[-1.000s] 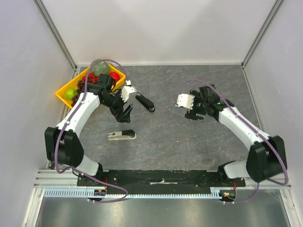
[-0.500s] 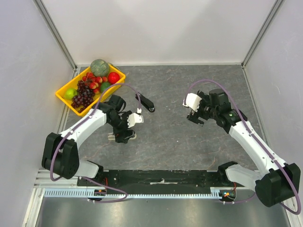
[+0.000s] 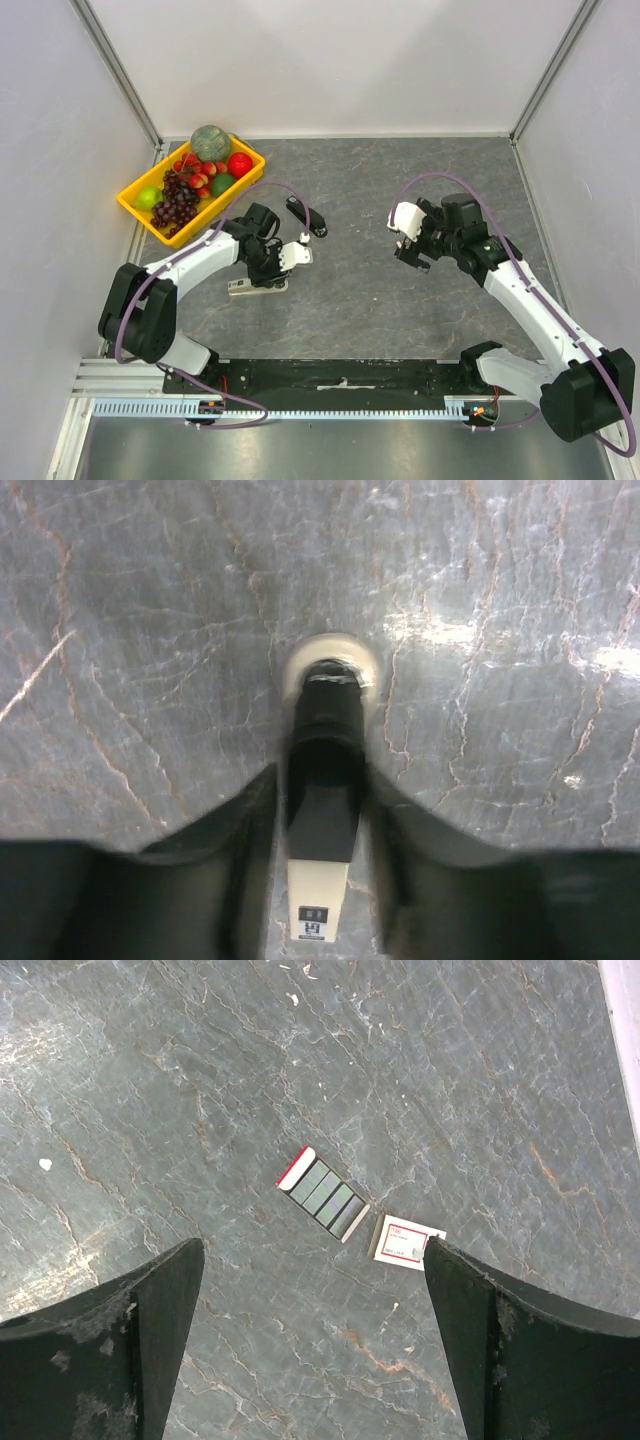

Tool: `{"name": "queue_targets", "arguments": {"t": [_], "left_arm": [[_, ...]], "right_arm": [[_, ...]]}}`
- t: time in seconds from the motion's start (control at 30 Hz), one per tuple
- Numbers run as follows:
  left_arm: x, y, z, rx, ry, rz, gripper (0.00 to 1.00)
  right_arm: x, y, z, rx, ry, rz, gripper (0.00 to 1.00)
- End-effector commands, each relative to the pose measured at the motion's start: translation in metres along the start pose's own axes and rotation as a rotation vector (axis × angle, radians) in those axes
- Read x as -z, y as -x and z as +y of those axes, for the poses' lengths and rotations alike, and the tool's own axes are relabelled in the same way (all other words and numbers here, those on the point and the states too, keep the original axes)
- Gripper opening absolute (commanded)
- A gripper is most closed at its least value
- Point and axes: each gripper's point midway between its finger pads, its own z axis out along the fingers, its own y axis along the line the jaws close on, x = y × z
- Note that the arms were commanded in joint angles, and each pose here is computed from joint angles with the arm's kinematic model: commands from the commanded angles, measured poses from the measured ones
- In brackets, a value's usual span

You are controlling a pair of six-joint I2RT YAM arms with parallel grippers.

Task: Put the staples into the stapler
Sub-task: Open the stapler at the center of the board.

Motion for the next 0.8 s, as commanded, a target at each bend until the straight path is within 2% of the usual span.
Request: {"name": "queue_targets", "arguments": {"t": [0.0, 0.03, 0.07, 0.2, 0.4, 0.5, 0.6, 0.77], "left_arm": [[-0.005, 0.011, 0.004, -0.018, 0.014, -0.022, 0.29], [-0.005, 0.012, 0.003, -0.021, 0.011, -0.024, 0.04], [-0.003, 0.016, 0.002, -0.022, 0.019, -0.035, 0.02], [0.024, 0.050, 0.004, -0.046, 0.048, -0.132, 0.02], [0.104, 0.140, 0.003, -0.048, 0.077, -0.451, 0.02], [0.137, 0.180, -0.009, -0.054, 0.047, -0.586, 0.02], [0.151, 0.208, -0.019, -0.070, 0.043, -0.642, 0.02], [0.158, 0.237, -0.030, -0.044, -0.004, -0.679, 0.02]], "right_arm": [[0.001, 0.009, 0.000, -0.007, -0.004, -0.045, 0.98], [0.000, 0.010, 0.000, -0.006, -0.001, -0.048, 0.98], [0.000, 0.012, 0.001, -0.007, 0.006, -0.059, 0.98], [0.001, 0.030, 0.010, -0.019, 0.068, -0.143, 0.98], [0.018, 0.088, 0.038, -0.047, 0.286, -0.387, 0.98], [0.024, 0.115, 0.034, -0.072, 0.321, -0.486, 0.98], [0.030, 0.143, 0.030, -0.112, 0.342, -0.586, 0.97], [0.028, 0.160, 0.027, -0.121, 0.329, -0.641, 0.97]]}}
